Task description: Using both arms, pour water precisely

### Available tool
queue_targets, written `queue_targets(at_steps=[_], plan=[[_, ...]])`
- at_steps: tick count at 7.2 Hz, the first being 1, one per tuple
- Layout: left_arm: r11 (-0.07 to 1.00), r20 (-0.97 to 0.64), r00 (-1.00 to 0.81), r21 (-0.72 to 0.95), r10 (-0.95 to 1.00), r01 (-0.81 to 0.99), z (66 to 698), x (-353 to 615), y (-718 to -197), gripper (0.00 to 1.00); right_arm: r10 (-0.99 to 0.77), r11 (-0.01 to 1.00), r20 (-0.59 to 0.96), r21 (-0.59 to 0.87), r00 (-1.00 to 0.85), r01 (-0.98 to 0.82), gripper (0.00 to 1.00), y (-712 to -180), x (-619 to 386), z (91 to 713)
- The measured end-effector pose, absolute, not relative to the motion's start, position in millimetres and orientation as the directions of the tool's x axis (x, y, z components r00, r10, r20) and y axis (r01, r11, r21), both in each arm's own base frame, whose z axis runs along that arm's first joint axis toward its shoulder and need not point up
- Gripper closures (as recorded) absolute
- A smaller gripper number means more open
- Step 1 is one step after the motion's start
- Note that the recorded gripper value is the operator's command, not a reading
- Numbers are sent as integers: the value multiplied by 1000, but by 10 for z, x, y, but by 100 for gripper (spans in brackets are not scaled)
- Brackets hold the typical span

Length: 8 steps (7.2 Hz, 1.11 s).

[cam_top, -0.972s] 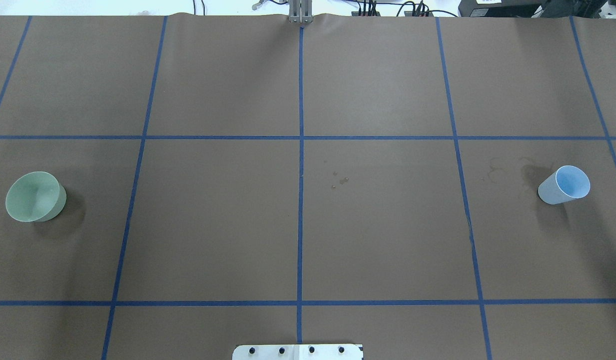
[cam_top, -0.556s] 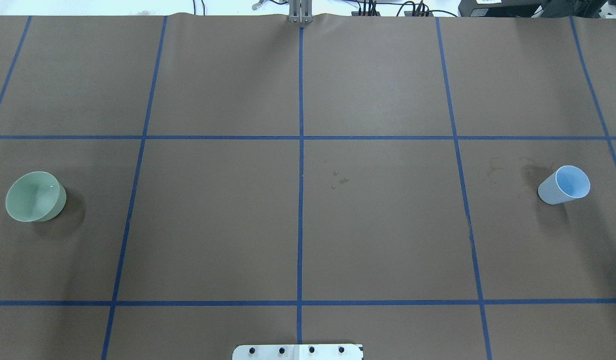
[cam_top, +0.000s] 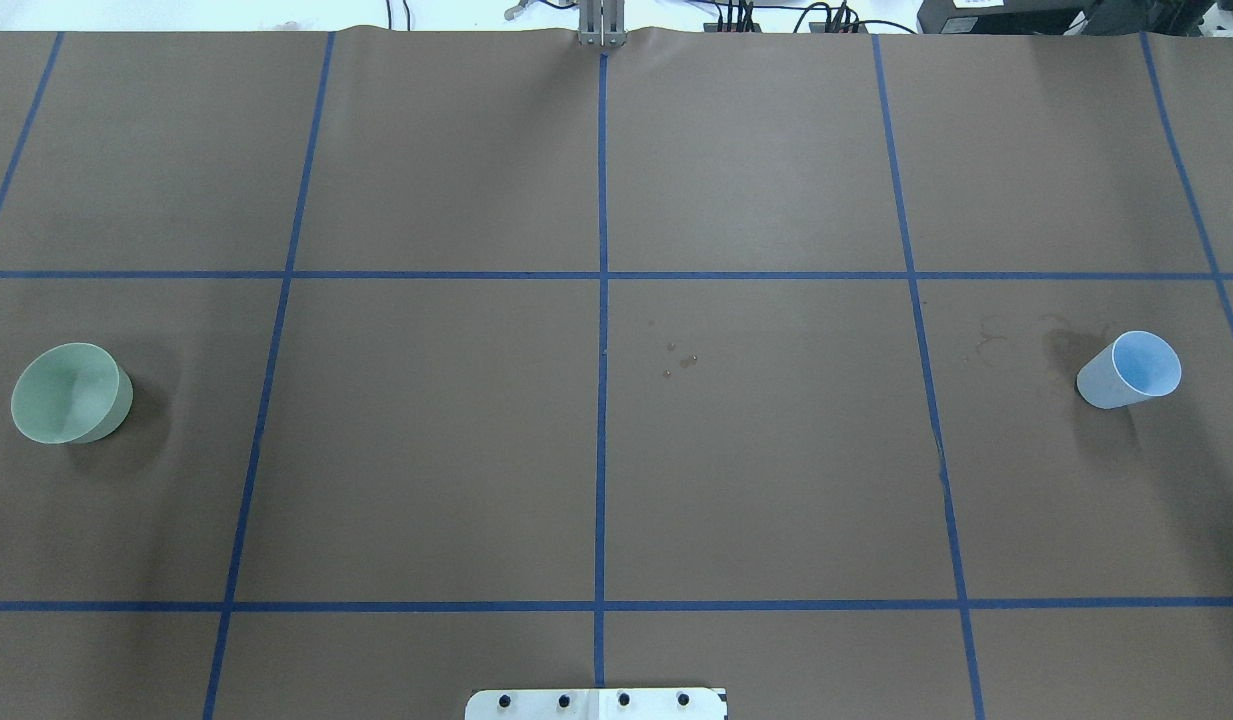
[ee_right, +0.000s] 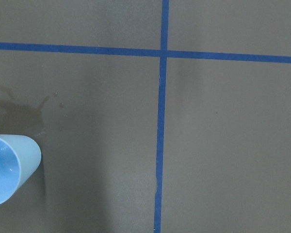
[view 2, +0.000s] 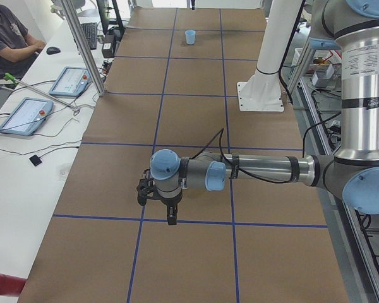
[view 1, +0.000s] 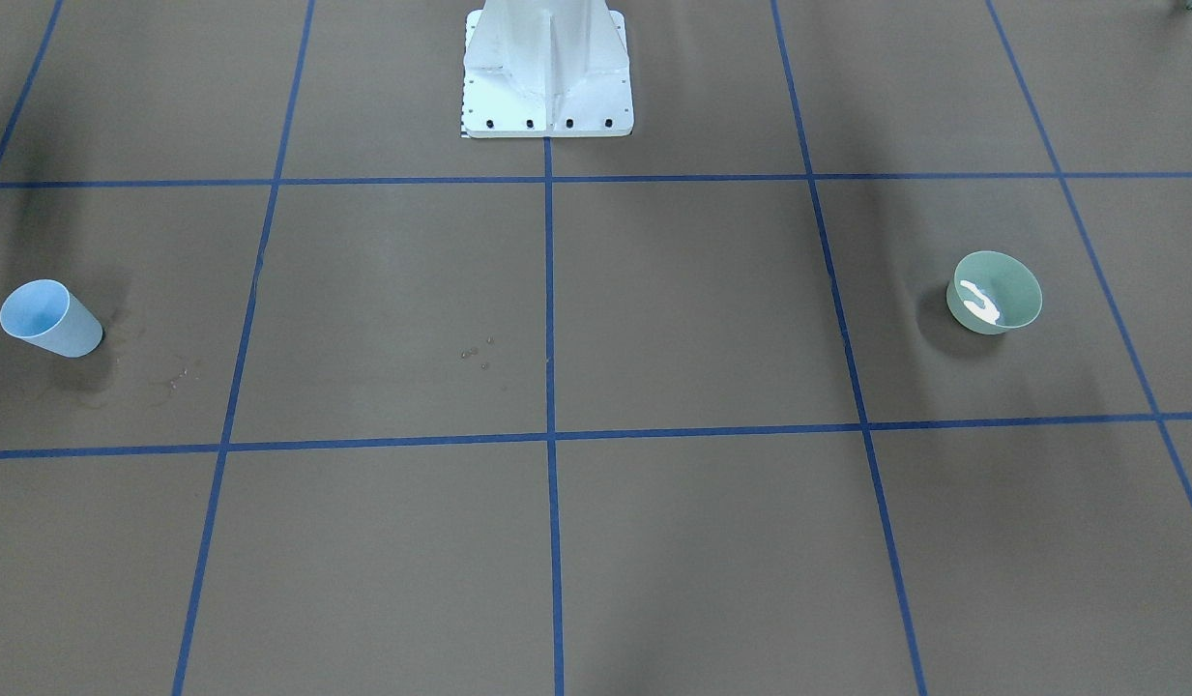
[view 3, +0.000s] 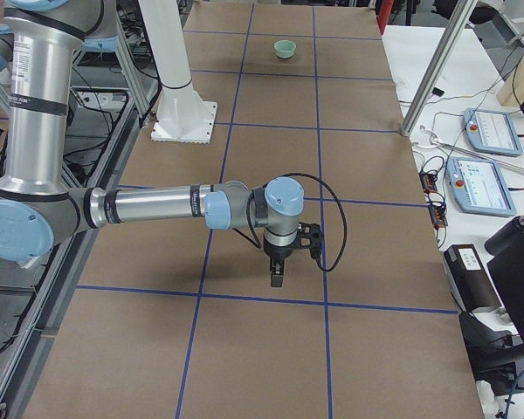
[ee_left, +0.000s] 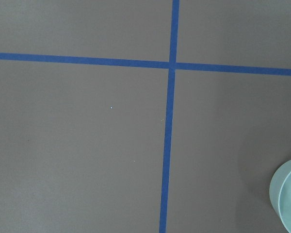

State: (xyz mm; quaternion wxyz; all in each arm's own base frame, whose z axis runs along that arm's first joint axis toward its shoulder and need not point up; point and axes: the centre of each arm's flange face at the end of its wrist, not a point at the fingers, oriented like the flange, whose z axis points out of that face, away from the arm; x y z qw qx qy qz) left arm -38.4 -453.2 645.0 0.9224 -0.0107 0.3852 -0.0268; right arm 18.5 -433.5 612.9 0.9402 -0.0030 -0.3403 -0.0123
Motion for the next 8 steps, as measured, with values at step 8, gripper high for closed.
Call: queue_targets(at_steps=[8], plan=[[999, -724, 689, 16, 48, -52, 6483, -348, -4443, 0, -28, 999, 647, 6, 762, 31, 1, -4502, 129, 6125]])
